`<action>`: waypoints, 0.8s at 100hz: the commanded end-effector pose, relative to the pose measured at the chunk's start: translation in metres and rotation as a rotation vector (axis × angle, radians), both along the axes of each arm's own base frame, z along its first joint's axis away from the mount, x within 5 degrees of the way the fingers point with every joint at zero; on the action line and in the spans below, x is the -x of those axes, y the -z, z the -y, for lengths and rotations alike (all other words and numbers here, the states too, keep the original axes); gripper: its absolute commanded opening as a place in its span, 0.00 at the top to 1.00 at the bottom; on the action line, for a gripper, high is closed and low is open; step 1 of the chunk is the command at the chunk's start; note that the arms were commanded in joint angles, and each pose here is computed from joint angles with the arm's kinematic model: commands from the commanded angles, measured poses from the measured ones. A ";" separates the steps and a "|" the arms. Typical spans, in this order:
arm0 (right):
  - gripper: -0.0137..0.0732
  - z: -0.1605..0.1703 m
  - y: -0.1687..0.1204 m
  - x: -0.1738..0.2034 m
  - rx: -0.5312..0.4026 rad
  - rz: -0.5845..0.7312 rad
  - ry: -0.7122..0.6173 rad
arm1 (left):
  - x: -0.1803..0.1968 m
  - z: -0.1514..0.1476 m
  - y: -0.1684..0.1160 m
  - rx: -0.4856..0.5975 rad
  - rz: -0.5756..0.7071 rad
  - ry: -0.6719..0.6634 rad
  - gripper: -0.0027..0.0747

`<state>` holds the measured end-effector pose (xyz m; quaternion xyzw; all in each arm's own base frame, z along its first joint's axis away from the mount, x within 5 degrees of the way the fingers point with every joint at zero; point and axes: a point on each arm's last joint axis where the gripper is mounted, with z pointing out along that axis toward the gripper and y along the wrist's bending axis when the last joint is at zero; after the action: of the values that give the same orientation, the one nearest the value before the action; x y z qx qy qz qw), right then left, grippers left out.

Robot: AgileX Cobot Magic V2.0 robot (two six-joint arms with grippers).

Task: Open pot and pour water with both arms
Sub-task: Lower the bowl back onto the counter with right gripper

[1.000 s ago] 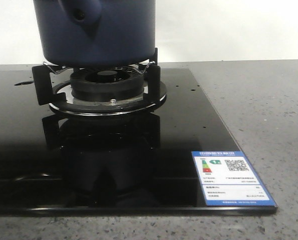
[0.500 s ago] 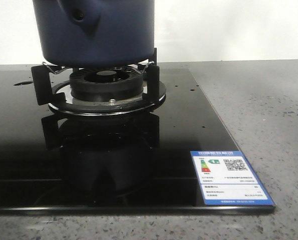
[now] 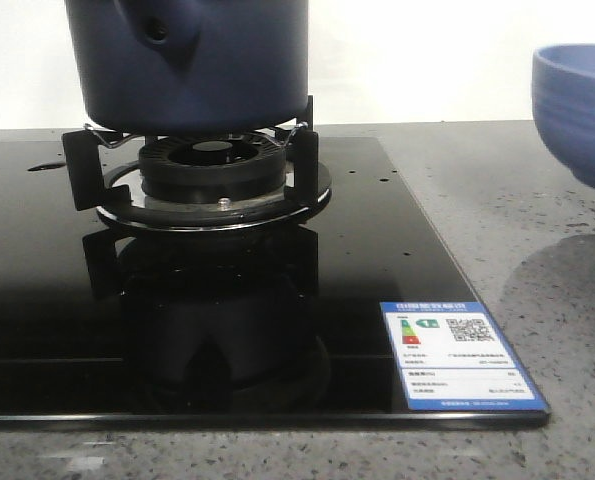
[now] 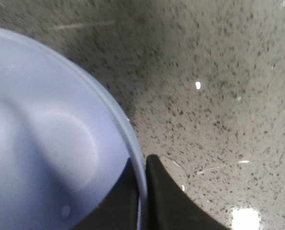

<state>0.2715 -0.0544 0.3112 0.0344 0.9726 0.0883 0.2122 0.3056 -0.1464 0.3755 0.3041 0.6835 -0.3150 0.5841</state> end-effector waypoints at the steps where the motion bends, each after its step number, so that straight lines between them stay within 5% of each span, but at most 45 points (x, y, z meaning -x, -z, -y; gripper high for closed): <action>1: 0.89 0.002 -0.013 0.001 0.020 0.082 0.024 | 0.009 0.002 -0.025 0.060 0.056 0.030 0.49; 66: 0.89 0.011 0.014 -0.014 0.034 -0.027 0.044 | 0.010 0.003 -0.023 0.036 0.059 0.051 0.49; 80: 0.79 0.012 0.012 -0.016 0.038 -0.018 0.043 | 0.010 0.003 -0.023 0.036 0.059 0.051 0.49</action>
<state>0.2854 -0.0632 0.2880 0.0539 0.9790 0.0748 0.1817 0.3079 -0.1487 0.3666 0.3320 0.6877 -0.3043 0.5695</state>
